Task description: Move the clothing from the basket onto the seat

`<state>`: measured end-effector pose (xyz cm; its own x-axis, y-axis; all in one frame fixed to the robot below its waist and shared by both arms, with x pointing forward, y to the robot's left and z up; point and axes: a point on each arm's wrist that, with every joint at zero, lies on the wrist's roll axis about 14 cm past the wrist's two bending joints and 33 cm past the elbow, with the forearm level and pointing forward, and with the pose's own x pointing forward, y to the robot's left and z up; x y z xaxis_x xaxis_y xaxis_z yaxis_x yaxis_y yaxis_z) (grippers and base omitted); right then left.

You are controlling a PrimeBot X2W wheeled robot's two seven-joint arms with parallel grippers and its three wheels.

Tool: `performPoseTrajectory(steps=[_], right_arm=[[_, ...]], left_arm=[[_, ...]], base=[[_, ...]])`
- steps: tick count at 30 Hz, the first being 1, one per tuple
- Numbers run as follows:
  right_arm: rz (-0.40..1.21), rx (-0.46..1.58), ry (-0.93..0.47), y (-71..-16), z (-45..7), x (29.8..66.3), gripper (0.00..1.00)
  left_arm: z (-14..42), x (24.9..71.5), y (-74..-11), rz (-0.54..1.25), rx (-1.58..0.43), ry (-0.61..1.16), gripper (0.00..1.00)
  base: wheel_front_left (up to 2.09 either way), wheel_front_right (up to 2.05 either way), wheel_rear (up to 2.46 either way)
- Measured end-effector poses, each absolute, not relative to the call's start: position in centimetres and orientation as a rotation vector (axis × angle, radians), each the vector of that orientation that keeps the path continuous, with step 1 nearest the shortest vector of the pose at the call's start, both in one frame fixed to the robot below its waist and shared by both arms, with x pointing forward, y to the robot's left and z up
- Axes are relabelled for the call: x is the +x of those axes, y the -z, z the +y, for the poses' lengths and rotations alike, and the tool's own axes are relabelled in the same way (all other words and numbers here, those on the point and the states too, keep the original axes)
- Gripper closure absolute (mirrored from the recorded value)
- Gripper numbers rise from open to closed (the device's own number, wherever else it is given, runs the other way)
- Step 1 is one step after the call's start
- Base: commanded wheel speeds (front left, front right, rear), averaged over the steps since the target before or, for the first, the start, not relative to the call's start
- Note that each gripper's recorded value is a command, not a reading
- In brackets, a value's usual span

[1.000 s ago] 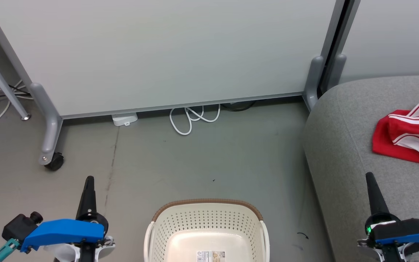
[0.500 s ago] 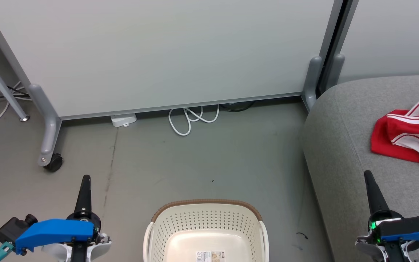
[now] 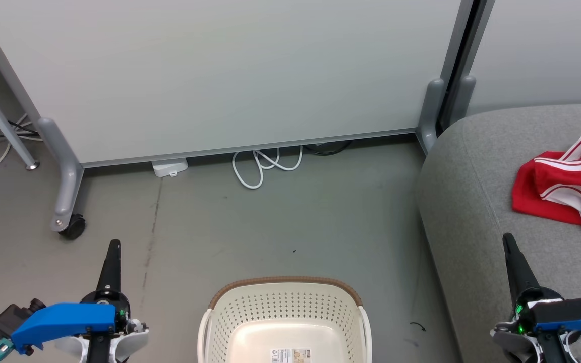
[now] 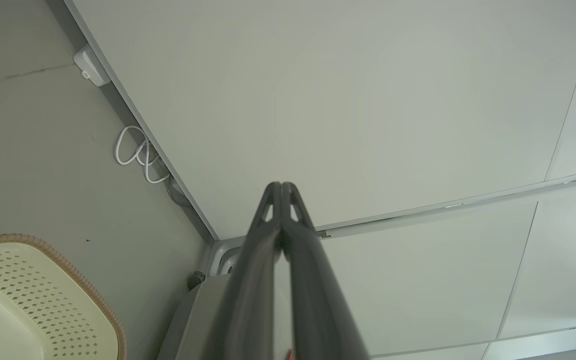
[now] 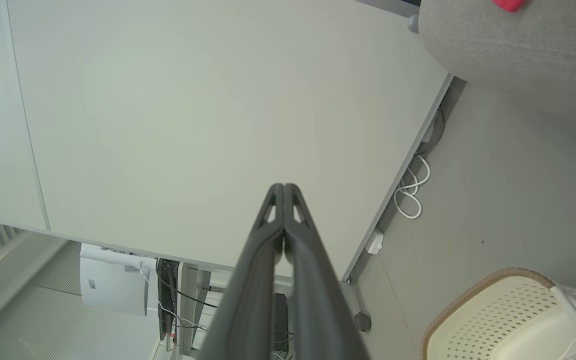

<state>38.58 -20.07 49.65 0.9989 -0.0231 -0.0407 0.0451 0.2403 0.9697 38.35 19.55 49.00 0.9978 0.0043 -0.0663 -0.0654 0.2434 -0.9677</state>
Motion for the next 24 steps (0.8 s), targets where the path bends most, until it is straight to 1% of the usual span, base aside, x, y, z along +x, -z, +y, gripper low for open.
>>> performPoseTrajectory(steps=[24], right_arm=[[0.011,1.512,0.018,-50.22,-19.95,38.72,1.00]], left_arm=[[19.90,38.62,-49.89,0.027,-1.511,-0.025,1.00]], base=[[0.00,0.00,0.00]])
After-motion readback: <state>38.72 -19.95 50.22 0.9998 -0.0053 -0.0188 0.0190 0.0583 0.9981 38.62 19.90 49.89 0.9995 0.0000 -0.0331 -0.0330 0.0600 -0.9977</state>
